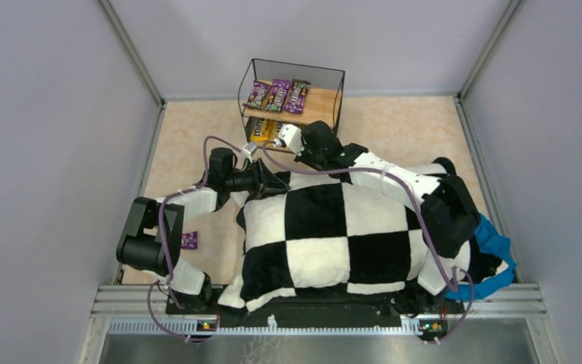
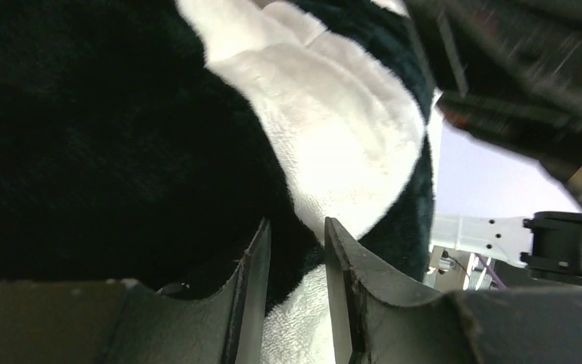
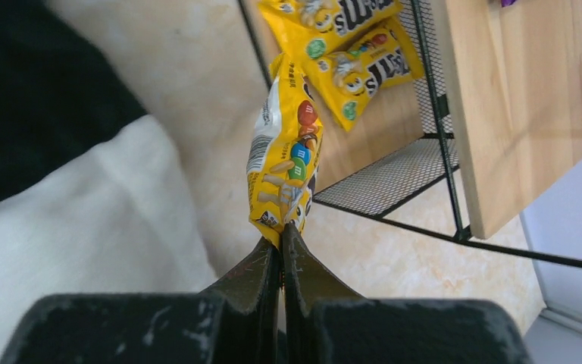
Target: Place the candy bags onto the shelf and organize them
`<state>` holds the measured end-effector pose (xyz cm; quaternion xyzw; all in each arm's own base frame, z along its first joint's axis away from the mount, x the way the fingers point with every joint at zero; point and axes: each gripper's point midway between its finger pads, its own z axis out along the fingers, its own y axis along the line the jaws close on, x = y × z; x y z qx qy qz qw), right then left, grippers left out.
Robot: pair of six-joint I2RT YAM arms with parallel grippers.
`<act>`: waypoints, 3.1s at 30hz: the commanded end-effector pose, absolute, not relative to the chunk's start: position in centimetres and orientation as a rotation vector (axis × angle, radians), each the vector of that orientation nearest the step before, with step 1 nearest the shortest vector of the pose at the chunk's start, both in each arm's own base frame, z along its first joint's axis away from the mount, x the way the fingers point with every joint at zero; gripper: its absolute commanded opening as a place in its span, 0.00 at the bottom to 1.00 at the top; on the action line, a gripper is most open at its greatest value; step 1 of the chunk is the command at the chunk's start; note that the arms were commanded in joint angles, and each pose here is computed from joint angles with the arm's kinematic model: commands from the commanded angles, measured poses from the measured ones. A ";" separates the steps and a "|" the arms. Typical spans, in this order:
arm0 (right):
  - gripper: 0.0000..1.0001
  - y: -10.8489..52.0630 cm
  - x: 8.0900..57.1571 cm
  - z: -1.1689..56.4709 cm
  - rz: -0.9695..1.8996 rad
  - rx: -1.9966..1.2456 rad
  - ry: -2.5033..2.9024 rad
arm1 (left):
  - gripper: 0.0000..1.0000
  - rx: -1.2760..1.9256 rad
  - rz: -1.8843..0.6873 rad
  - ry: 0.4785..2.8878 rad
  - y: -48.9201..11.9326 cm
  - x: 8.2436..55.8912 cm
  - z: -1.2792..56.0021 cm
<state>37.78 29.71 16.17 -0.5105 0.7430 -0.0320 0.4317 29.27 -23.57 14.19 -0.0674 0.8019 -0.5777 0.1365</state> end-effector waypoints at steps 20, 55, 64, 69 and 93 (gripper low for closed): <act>0.00 27.9 46.7 15.8 -0.569 -1.023 1.810 | 0.36 -0.252 -1.611 2.526 -23.8 25.1 5.4; 0.59 29.8 46.5 11.8 -0.293 -1.265 1.826 | 0.37 -0.170 -1.494 2.454 -23.0 25.4 8.7; 0.64 32.6 39.5 15.4 0.154 -1.210 1.735 | 0.40 -0.064 -1.389 2.382 -22.4 26.3 11.5; 0.66 33.8 36.1 18.5 0.442 -1.015 1.701 | 0.46 -0.061 -1.225 2.367 -20.1 27.1 13.2; 0.99 32.8 27.9 27.2 0.966 -0.566 1.684 | 0.98 -1.557 0.057 2.080 10.6 20.0 10.1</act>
